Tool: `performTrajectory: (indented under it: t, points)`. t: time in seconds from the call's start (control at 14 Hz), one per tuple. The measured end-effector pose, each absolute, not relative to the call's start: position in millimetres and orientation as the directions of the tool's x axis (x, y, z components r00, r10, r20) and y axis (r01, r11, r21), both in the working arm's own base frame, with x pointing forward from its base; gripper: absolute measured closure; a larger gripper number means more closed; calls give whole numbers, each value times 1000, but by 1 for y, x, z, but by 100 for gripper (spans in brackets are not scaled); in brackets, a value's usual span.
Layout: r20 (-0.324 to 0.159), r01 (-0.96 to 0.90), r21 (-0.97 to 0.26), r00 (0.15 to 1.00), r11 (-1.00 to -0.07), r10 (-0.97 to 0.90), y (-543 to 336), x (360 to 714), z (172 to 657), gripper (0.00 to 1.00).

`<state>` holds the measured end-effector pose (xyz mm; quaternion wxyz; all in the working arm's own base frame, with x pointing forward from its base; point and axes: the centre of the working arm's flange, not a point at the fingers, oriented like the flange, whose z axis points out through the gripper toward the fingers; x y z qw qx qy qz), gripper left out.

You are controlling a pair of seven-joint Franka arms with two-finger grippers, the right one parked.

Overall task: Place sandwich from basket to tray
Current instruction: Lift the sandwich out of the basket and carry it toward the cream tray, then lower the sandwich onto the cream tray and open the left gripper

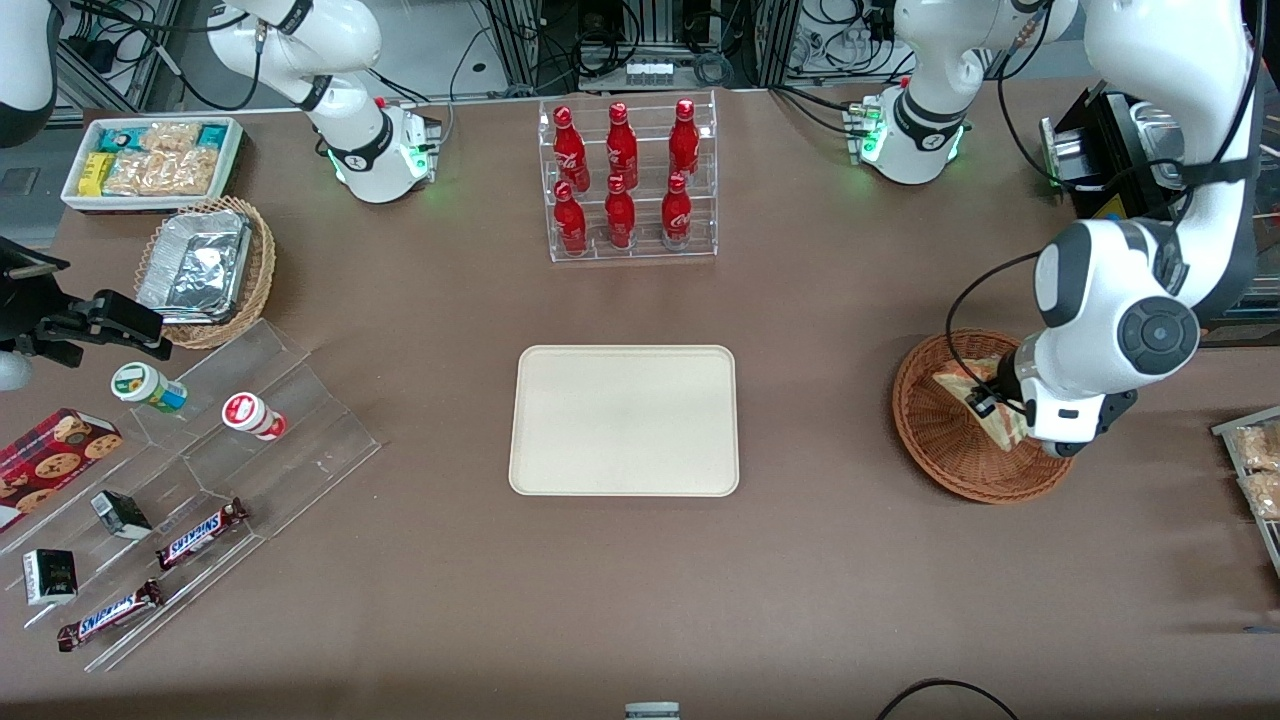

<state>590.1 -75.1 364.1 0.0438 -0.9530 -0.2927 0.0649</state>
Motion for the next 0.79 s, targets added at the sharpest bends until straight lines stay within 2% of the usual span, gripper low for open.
performTrajectory:
  t: [0.29, 0.5, 0.64, 0.79]
  points:
    - [-79, 398, -97, 911, -912, 405, -173, 586, 365, 75]
    - [-91, 281, -94, 953, -955, 289, -248, 578, 344, 75]
    - [-111, 215, -55, 969, -975, 220, -304, 573, 331, 76]
    - [-110, 158, -3, 981, -987, 157, -353, 567, 317, 78]
